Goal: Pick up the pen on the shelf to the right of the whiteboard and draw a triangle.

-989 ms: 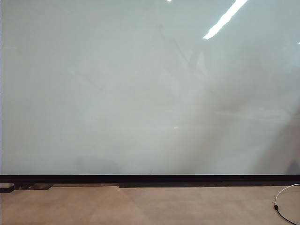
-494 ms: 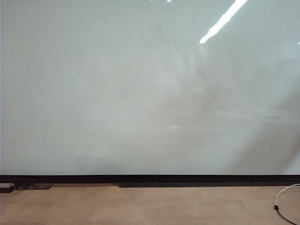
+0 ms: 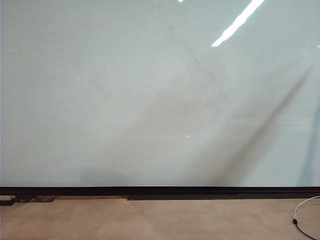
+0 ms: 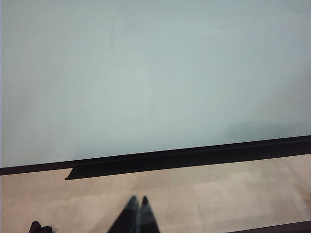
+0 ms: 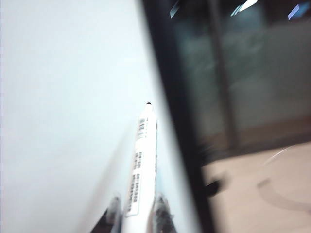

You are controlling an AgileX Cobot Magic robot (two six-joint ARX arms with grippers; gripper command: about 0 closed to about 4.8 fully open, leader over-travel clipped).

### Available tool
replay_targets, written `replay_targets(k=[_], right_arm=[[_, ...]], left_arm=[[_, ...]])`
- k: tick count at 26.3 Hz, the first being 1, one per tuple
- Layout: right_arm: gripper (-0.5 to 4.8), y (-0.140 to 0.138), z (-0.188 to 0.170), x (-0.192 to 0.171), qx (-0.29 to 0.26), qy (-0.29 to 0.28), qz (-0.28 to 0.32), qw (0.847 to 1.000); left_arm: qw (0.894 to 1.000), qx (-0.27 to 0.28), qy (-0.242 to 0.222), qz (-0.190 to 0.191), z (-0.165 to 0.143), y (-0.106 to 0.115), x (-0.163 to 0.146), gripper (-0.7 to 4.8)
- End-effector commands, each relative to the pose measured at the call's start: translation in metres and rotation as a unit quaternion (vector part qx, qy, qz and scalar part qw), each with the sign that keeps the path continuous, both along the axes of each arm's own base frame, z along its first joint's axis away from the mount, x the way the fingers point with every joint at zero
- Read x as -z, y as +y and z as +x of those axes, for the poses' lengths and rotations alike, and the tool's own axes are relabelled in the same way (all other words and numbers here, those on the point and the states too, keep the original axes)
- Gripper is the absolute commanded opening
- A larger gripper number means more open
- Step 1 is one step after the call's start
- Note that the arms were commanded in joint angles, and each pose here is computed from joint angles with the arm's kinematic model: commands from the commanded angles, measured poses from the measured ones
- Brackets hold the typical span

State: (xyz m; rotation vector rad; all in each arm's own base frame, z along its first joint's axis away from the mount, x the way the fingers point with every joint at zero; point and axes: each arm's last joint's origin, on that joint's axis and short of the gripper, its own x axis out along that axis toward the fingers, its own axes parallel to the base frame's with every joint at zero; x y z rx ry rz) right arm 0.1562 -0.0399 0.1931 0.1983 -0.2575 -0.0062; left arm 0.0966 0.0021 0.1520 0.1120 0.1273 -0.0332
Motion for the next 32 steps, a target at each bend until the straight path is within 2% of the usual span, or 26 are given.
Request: replay_targets(k=[1, 7, 12, 16, 22, 23, 24, 27, 29, 32], right_arm=[[-0.06, 0.026, 0.004, -0.003, -0.073, 0.040, 0.008, 0.996], [-0.06, 0.088, 0.023, -0.030, -0.190, 0.070, -0.064, 0.977], [-0.05, 0.130, 0.057, -0.050, -0.280, 0.052, -0.076, 0.956], [-0.05, 0.148, 0.070, -0.058, -0.333, 0.029, -0.081, 0.939], [-0.05, 0.166, 0.086, -0.058, -0.363, 0.032, -0.086, 0.927], [-0.05, 0.169, 0.088, -0.058, -0.368, 0.022, -0.086, 0.926], [-0.05, 0.172, 0.089, -0.061, -0.369, -0.011, -0.088, 0.925], [-0.05, 0.172, 0.089, -0.066, -0.358, -0.043, -0.087, 0.929], [-0.06, 0.171, 0.090, -0.067, -0.338, -0.047, -0.088, 0.936], [-0.05, 0.172, 0.091, -0.065, -0.339, -0.046, -0.096, 0.935]], left_arm=[[1.000, 0.000, -0.005, 0.001, 0.000, 0.000, -0.002, -0.05], [1.000, 0.000, -0.005, 0.001, 0.000, 0.000, -0.002, -0.05], [1.000, 0.001, -0.005, 0.001, 0.000, 0.000, -0.002, -0.05], [1.000, 0.000, -0.005, 0.001, 0.000, 0.000, -0.002, -0.05], [1.000, 0.000, -0.005, 0.001, 0.000, 0.000, -0.002, -0.05], [1.000, 0.000, -0.005, 0.001, 0.000, 0.000, -0.002, -0.05], [1.000, 0.000, -0.005, 0.001, 0.000, 0.000, -0.002, -0.05], [1.000, 0.000, -0.005, 0.001, 0.000, 0.000, -0.002, -0.05], [1.000, 0.001, -0.005, 0.001, 0.000, 0.000, -0.002, -0.05], [1.000, 0.000, -0.005, 0.001, 0.000, 0.000, -0.002, -0.05]])
